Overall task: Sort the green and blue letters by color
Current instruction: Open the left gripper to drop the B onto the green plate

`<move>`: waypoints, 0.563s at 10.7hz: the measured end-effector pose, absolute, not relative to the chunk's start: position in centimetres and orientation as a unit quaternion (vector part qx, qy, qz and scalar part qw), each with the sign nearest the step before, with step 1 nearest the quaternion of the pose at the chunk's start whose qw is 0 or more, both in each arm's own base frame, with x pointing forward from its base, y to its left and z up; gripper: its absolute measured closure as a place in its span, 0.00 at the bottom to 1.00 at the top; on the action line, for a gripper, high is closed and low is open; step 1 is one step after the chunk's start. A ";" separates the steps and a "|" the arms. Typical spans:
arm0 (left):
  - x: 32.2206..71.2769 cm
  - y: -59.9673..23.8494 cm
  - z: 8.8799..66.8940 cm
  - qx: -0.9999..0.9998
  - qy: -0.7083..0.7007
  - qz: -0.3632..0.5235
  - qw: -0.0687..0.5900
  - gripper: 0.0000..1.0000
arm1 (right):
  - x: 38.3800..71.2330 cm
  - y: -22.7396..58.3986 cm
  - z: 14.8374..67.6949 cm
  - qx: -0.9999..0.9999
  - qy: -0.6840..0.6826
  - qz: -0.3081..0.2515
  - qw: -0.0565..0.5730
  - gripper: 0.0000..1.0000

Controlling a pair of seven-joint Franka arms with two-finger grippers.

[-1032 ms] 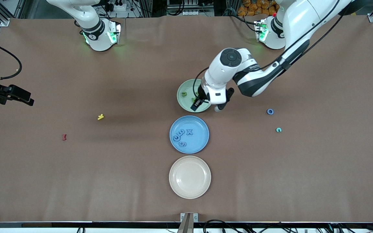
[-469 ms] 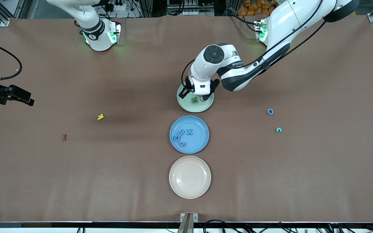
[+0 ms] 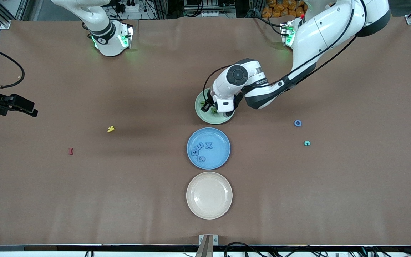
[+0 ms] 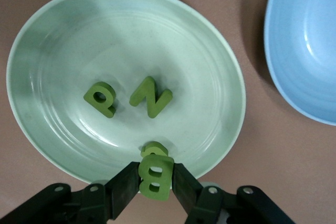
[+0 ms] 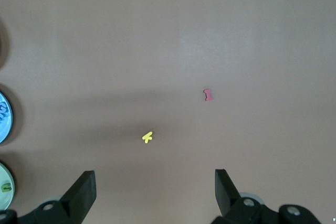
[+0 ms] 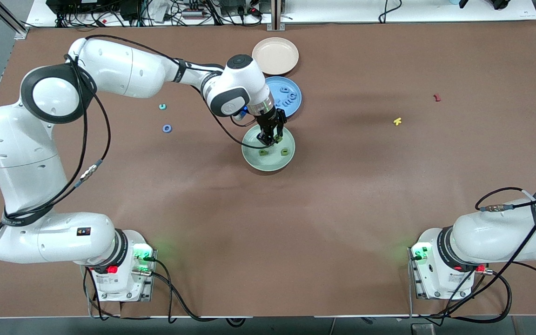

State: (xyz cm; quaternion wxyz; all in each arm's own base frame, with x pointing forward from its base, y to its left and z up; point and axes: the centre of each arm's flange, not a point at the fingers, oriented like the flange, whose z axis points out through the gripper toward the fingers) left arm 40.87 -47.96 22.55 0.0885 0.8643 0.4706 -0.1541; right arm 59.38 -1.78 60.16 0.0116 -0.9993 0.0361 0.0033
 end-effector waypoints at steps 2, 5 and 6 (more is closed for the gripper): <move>40.6 -48.2 22.4 0.865 0.469 -0.157 0.088 0.66 | 59.4 -1.7 60.0 -0.999 0.036 0.004 0.012 0.00; 40.1 -48.9 22.6 0.868 0.463 -0.157 0.090 0.66 | 59.5 -1.7 59.9 -0.999 0.035 0.006 0.012 0.00; 40.2 -48.8 22.6 0.867 0.464 -0.157 0.090 0.63 | 59.5 -1.7 59.8 -0.999 0.035 0.006 0.012 0.00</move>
